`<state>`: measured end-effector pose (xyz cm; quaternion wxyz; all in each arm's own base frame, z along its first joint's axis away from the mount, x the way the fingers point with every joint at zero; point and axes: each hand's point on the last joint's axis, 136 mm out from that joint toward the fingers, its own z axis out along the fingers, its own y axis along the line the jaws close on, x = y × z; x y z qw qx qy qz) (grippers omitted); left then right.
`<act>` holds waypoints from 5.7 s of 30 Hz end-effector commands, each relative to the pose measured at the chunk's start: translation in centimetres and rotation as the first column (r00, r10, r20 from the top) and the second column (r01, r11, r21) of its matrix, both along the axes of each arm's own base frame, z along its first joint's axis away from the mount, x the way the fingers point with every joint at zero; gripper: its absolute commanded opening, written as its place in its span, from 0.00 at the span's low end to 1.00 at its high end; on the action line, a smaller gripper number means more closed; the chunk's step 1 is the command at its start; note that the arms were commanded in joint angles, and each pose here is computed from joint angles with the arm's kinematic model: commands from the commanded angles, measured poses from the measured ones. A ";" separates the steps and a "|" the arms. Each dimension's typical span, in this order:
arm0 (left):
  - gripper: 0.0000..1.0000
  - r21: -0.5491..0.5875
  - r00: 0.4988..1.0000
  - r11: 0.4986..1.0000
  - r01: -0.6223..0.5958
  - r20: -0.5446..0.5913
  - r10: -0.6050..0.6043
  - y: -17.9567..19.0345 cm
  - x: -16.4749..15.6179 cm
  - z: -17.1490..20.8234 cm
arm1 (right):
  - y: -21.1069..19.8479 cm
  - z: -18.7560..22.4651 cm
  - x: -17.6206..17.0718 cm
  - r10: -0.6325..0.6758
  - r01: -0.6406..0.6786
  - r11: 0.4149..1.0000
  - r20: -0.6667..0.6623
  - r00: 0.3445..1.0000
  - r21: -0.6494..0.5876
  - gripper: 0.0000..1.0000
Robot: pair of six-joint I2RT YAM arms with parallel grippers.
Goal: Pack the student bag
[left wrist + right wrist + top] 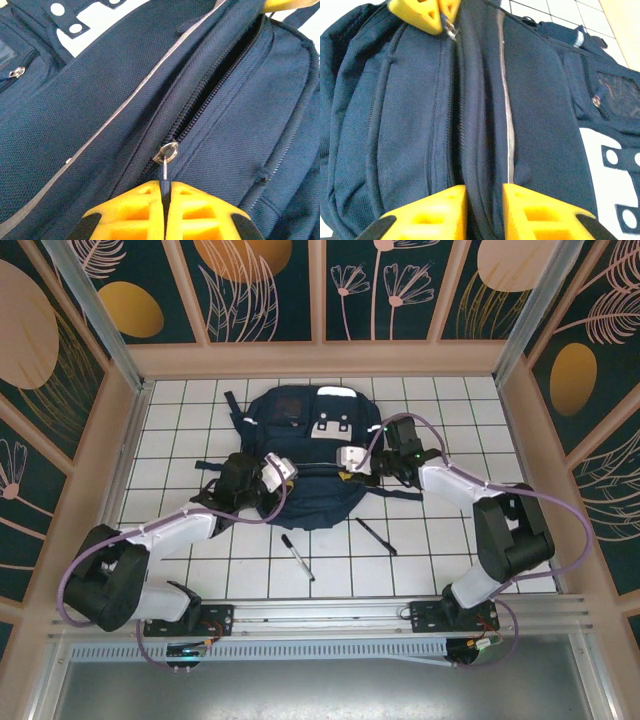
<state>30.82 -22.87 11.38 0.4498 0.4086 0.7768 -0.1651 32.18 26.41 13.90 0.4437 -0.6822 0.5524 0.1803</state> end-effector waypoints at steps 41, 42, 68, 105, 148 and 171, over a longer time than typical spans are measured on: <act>0.00 -0.170 0.989 0.975 0.141 0.059 -0.132 -3.1 -2.0 5.1 | 9.7 -1.5 -1.8 -0.040 0.046 0.996 -0.079 0.996 0.071 0.53; 0.00 -0.166 0.990 0.977 0.137 0.062 -0.128 -3.0 -2.0 5.1 | 9.8 -1.7 -1.6 -0.048 0.053 0.997 -0.077 0.996 0.062 0.51; 0.25 -0.052 0.998 0.998 -0.024 0.054 0.027 6.3 5.9 3.4 | 6.3 3.3 -3.3 -0.126 0.155 0.972 -0.168 0.978 0.174 0.55; 0.75 0.335 0.787 0.728 0.598 -0.073 -0.613 -2.3 -0.1 -1.6 | -11.0 -12.3 -12.1 -0.851 0.737 0.106 -0.444 -0.280 -0.667 0.50; 0.00 -0.057 0.934 0.949 0.311 -0.169 -0.316 -11.5 3.3 8.8 | -3.7 2.4 -7.4 -0.286 0.861 0.322 -0.907 -0.309 -0.395 0.00; 0.00 -0.170 0.967 0.970 0.171 -0.157 -0.198 -12.4 6.1 13.9 | -1.4 3.5 2.4 0.124 0.875 -0.119 -0.881 -0.456 -0.469 0.63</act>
